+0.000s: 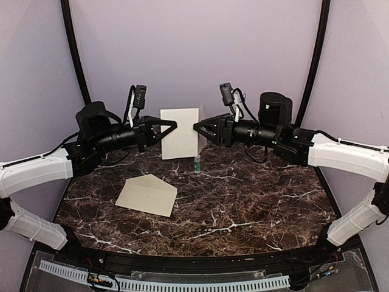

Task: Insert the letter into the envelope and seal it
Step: Fold the letter.

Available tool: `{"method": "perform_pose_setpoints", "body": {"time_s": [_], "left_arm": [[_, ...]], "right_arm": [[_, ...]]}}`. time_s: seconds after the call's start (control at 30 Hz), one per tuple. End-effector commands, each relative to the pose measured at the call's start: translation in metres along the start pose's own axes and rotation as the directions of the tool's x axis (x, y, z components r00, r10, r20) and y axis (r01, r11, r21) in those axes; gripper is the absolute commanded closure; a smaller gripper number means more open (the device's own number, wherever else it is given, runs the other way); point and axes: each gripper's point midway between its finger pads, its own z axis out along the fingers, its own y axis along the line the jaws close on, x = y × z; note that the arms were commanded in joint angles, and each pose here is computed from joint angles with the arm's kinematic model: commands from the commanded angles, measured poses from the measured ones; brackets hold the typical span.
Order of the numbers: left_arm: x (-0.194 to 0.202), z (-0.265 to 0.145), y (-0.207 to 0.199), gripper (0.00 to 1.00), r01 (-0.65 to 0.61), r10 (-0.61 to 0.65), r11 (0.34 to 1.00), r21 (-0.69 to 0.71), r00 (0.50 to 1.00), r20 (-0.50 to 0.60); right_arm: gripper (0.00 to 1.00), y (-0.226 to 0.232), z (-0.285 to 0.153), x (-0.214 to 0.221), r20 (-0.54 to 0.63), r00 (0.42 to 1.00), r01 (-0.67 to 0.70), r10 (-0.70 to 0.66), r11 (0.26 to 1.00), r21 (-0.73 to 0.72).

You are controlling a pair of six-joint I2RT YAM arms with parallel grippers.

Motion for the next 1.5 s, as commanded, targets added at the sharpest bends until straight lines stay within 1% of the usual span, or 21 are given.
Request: {"method": "perform_pose_setpoints", "body": {"time_s": [0.0,0.13,0.23,0.67,0.83,1.17,1.37,1.47], "left_arm": [[-0.015,0.000,-0.020,1.00,-0.043,0.040,0.995,0.086,0.999,0.036],[-0.016,0.001,-0.024,1.00,-0.047,0.043,0.993,0.111,0.998,0.038],[-0.015,0.001,-0.025,1.00,-0.049,0.045,0.991,0.121,0.998,0.037],[-0.012,0.002,-0.029,1.00,-0.038,0.034,0.988,0.152,0.999,0.029],[-0.011,0.002,-0.029,1.00,-0.037,0.033,0.987,0.155,0.999,0.029],[-0.010,0.001,-0.029,1.00,-0.036,0.031,0.987,0.156,0.999,0.028],[-0.010,0.002,-0.030,1.00,-0.032,0.028,0.987,0.160,0.999,0.029],[-0.010,0.002,-0.029,1.00,-0.031,0.027,0.987,0.155,0.999,0.028]], "right_arm": [[0.47,0.025,0.008,-0.013,0.025,0.998,0.061,-0.059,0.995,-0.085],[0.48,0.029,0.012,-0.010,0.014,0.997,0.079,-0.078,0.992,-0.096],[0.54,0.031,0.013,-0.009,0.010,0.996,0.087,-0.086,0.991,-0.105],[0.76,0.046,0.007,-0.011,0.031,0.995,0.103,-0.100,0.979,-0.177],[0.79,0.052,0.002,-0.014,0.049,0.993,0.114,-0.106,0.973,-0.202],[0.90,0.059,-0.002,-0.015,0.057,0.992,0.120,-0.110,0.965,-0.234],[1.00,0.060,-0.004,-0.016,0.062,0.992,0.121,-0.110,0.964,-0.235],[1.00,0.059,-0.006,-0.016,0.071,0.991,0.124,-0.110,0.966,-0.228]]}}
